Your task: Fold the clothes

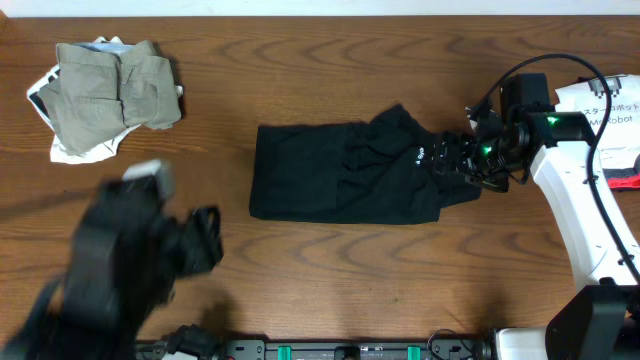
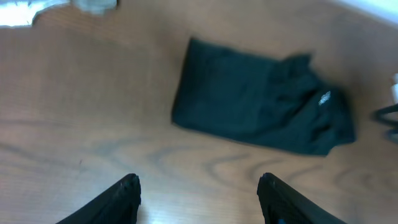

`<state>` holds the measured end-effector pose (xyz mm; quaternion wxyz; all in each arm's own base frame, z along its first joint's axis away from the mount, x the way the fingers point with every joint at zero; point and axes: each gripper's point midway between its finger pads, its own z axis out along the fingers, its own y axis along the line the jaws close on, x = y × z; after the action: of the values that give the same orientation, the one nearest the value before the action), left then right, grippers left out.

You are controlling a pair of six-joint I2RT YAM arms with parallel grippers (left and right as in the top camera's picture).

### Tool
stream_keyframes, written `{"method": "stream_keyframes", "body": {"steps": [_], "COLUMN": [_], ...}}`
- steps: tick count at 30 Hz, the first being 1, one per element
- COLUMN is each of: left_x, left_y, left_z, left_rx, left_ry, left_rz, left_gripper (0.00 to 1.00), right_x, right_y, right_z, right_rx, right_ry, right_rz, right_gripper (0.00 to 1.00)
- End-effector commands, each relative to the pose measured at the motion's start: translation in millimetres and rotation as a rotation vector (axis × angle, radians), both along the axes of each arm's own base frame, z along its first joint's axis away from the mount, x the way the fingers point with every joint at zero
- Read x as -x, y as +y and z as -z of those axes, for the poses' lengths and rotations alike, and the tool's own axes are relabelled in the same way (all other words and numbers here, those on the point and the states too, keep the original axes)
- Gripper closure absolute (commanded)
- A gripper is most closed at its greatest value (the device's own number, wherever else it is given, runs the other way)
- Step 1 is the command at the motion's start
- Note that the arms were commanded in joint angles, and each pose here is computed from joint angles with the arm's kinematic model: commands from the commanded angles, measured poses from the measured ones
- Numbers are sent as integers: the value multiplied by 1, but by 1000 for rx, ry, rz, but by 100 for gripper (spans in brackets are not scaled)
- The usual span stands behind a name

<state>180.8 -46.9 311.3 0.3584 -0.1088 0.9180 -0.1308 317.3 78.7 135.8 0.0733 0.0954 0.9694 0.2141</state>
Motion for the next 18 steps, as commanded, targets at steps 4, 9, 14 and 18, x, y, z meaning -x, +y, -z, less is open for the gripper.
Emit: {"method": "stream_keyframes", "body": {"steps": [4,9,14,18], "left_x": [33,37,36,36], "left_y": [15,16,16,16], "left_z": [14,45,78,94], "left_rx": [47,64,33,19], "left_ry": [-162,-124,-33,11], "left_rz": [-32,-57,-58,-58], "left_gripper": [32,2,2,2], "right_x": [-6,-17,-26,-23], "right_y": [1,-46,-70,-82], "right_z": [1,11,14,30], "right_rx": [6,263,234,207], "right_ry": [-33,-74,-93,-57], "right_rz": [-28,8,29,-21], "right_gripper": [1,1,1,1]}}
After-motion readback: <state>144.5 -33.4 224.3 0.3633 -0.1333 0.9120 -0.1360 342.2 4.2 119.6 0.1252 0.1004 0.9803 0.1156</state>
